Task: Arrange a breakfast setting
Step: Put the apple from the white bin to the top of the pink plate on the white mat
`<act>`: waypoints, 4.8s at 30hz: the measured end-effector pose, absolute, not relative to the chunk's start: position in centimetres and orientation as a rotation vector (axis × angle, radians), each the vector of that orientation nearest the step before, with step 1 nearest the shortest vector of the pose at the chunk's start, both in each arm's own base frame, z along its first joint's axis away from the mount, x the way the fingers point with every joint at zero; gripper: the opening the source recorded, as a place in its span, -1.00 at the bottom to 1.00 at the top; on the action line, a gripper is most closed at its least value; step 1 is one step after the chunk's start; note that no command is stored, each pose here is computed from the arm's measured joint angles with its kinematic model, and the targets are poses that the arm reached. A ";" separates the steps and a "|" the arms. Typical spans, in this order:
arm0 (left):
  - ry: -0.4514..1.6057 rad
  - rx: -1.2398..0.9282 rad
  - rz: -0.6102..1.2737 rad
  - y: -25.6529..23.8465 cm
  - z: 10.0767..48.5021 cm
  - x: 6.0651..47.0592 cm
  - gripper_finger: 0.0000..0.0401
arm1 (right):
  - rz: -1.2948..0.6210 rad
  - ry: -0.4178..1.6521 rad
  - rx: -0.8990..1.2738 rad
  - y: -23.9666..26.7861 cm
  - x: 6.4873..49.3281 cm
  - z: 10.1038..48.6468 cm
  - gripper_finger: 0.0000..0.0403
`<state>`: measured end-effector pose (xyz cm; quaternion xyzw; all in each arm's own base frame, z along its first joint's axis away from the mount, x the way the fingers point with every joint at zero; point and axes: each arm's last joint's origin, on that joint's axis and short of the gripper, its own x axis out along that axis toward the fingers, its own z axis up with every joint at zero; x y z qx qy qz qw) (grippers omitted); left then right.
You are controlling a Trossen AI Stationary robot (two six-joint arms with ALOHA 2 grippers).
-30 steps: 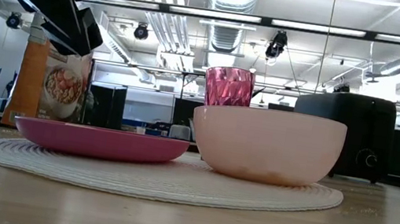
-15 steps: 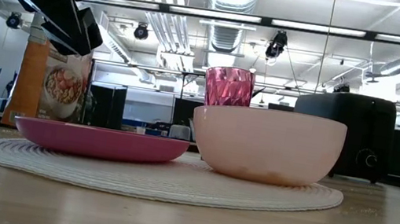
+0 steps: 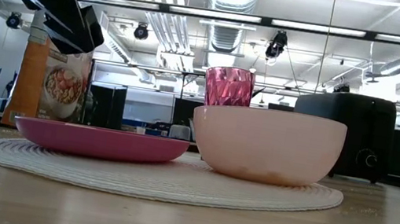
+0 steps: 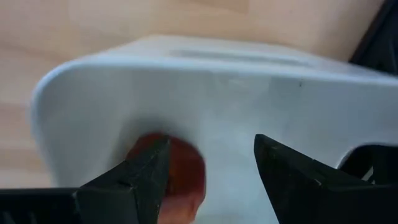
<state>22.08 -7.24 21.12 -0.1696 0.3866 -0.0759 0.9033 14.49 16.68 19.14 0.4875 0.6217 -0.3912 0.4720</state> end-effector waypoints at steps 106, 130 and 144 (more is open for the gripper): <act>0.612 -0.441 -0.205 -8.1 22.1 23.9 -0.43 | -0.665 1.571 1.153 18.3 14.2 22.4 -0.42; 0.466 -0.393 -0.245 -8.2 23.3 24.5 -0.43 | -0.283 0.882 0.942 13.5 12.6 28.6 -0.42; 0.234 -0.214 -0.189 -8.3 25.0 25.0 -0.26 | -0.248 0.569 0.359 15.3 16.1 27.7 -0.41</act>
